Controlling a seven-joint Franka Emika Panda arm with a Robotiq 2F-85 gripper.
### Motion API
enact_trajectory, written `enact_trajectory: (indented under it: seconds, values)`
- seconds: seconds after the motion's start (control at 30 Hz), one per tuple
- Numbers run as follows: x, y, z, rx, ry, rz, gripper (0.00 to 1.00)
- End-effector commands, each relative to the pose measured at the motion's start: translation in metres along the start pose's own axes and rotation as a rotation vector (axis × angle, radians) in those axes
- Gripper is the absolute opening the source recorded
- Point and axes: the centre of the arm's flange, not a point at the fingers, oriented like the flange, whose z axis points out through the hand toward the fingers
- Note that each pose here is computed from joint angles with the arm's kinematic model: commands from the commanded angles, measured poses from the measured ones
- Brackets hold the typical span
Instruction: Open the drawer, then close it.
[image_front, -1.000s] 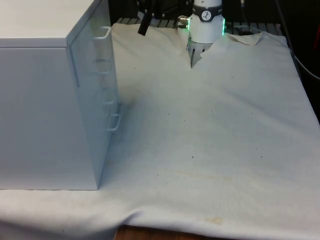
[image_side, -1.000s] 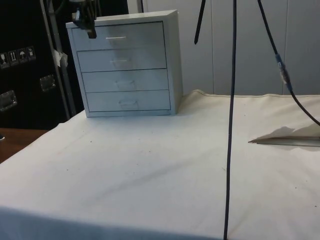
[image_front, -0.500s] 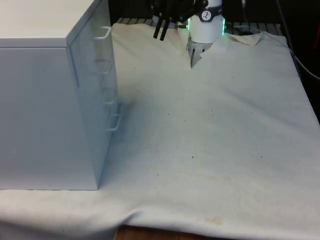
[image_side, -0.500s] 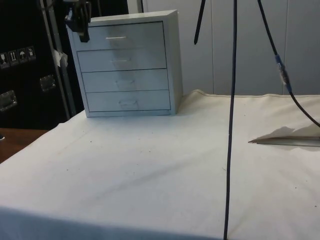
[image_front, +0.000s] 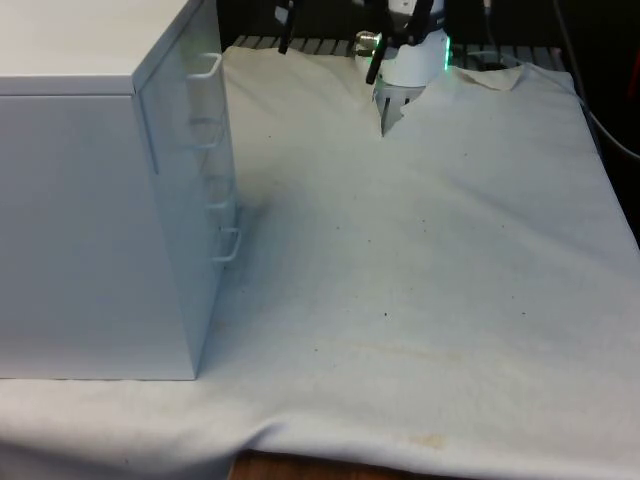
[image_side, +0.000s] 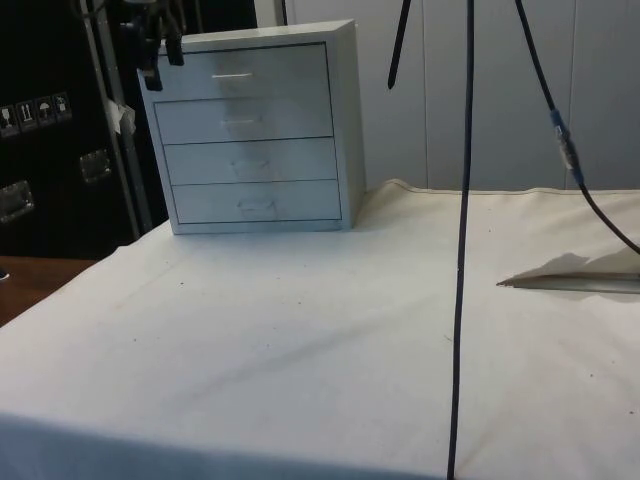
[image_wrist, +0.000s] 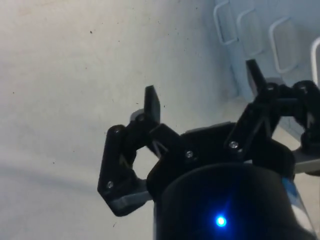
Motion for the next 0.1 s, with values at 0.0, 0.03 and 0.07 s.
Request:
enact_trajectory:
  seconds: [0.0,0.03,0.07]
  values:
    - [-0.0001,0.0001,-0.0002,0.004,0.003,-0.001,0.89]
    - [-0.0001,0.0001,-0.0002,0.003,0.003,-0.001,0.94]
    - [0.0000,0.0000,-0.0005,0.003,0.003,-0.001,0.99]
